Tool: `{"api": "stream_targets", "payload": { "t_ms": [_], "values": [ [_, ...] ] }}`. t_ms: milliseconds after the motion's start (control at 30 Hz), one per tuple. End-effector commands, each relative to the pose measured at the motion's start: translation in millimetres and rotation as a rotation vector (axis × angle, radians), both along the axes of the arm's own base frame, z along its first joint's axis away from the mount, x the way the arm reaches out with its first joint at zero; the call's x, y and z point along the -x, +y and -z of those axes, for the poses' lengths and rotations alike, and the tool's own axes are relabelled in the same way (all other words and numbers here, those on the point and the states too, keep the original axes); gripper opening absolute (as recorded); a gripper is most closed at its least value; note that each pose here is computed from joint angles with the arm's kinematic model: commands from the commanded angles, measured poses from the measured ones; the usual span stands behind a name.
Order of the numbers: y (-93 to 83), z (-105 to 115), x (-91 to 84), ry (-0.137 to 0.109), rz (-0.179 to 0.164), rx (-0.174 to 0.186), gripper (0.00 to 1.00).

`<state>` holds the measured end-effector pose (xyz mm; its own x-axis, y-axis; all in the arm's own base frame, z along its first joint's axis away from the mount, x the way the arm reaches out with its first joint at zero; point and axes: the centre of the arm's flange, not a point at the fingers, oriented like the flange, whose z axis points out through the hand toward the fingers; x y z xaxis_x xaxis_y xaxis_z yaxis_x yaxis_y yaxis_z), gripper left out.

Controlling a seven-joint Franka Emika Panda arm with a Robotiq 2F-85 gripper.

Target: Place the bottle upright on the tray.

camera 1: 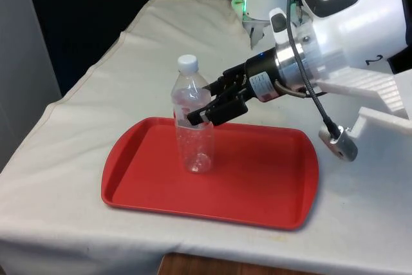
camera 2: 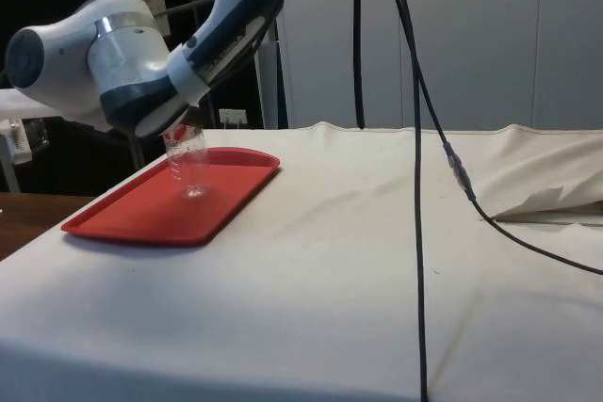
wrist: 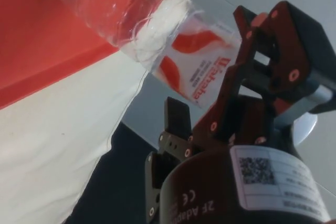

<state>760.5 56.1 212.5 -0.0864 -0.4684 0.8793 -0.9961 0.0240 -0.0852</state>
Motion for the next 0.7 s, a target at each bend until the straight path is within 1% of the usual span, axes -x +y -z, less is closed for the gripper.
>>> {"api": "stream_targets", "payload": {
  "t_ms": [0,33,167,300,367,400,633,667],
  "values": [
    [-1.5,-0.5,-2.4,0.002,0.004,-0.001,1.00],
    [-0.3,-0.1,-0.9,-0.001,-0.001,0.000,1.00],
    [0.2,-7.9,-4.6,-0.002,0.005,0.003,1.00],
    [3.0,-20.8,-6.0,-0.005,0.014,0.016,1.00],
    [2.8,-20.3,-6.4,-0.007,0.011,0.017,1.00],
    [3.3,-25.9,-6.7,-0.006,0.018,0.021,1.00],
    [7.7,-44.8,-8.6,-0.009,0.031,0.038,1.00],
    [7.1,-42.7,-9.0,-0.012,0.026,0.037,1.00]
  ]
}}
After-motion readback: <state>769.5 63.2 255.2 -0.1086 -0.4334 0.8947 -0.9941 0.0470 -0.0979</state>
